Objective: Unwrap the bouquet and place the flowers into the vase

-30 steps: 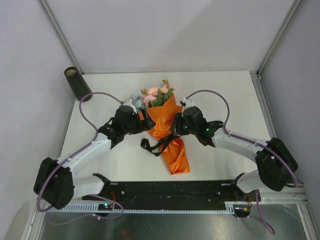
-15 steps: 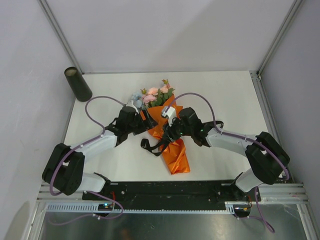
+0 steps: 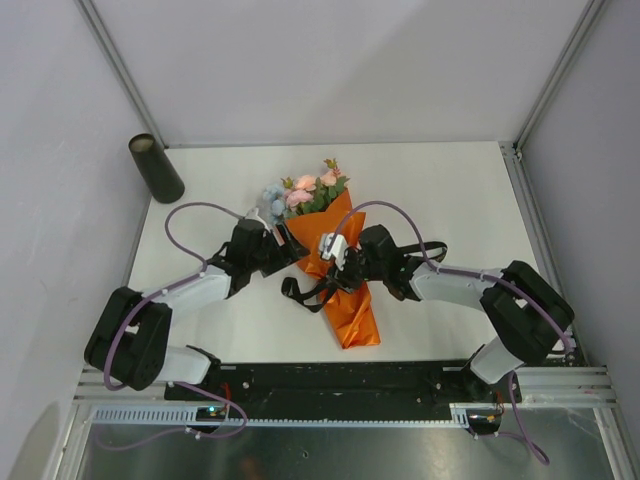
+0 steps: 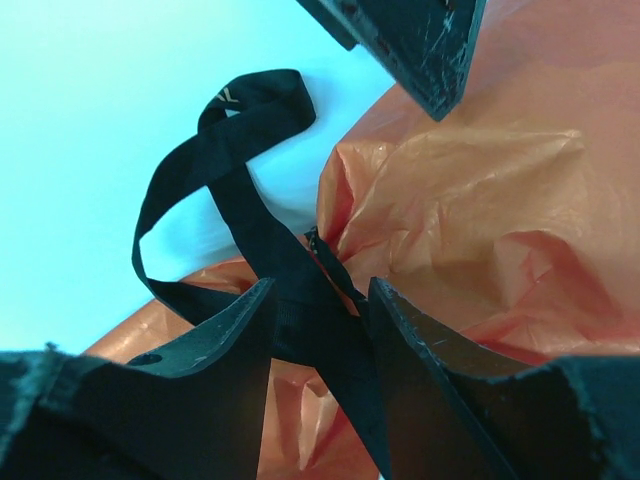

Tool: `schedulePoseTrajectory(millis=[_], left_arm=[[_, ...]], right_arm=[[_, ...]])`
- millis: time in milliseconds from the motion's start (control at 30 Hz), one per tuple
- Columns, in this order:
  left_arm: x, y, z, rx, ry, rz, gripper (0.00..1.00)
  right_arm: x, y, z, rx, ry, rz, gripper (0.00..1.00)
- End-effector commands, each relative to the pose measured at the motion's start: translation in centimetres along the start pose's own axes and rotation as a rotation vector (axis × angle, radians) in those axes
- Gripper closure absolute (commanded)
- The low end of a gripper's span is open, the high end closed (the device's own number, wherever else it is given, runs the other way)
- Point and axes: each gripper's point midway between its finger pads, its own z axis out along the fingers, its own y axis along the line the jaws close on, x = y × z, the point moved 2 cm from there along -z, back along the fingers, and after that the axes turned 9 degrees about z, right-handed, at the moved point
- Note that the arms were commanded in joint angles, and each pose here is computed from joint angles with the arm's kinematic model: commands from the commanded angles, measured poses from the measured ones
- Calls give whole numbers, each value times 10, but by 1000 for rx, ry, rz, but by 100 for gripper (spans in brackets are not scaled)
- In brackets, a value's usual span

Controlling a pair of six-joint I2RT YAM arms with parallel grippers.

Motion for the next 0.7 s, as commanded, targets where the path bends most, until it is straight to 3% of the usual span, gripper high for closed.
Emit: schedulePoseTrajectory(millis=[0,300,467,667], left_arm=[[-12,-9,-5,59,-44,-20,15],[-11,-13,0,88,-36,-34,15],[-8,-13,5,100,-21,-50,16],[-7,-14,11,107,-7,-58,17]], right_arm=[[-1,-12,7,40,-26,-86,54],[-2,-27,13,155,-31,-151,57],[-1,-31,13,213,-34,-184,79],[-23,-21,4,215,-107,-206,97]])
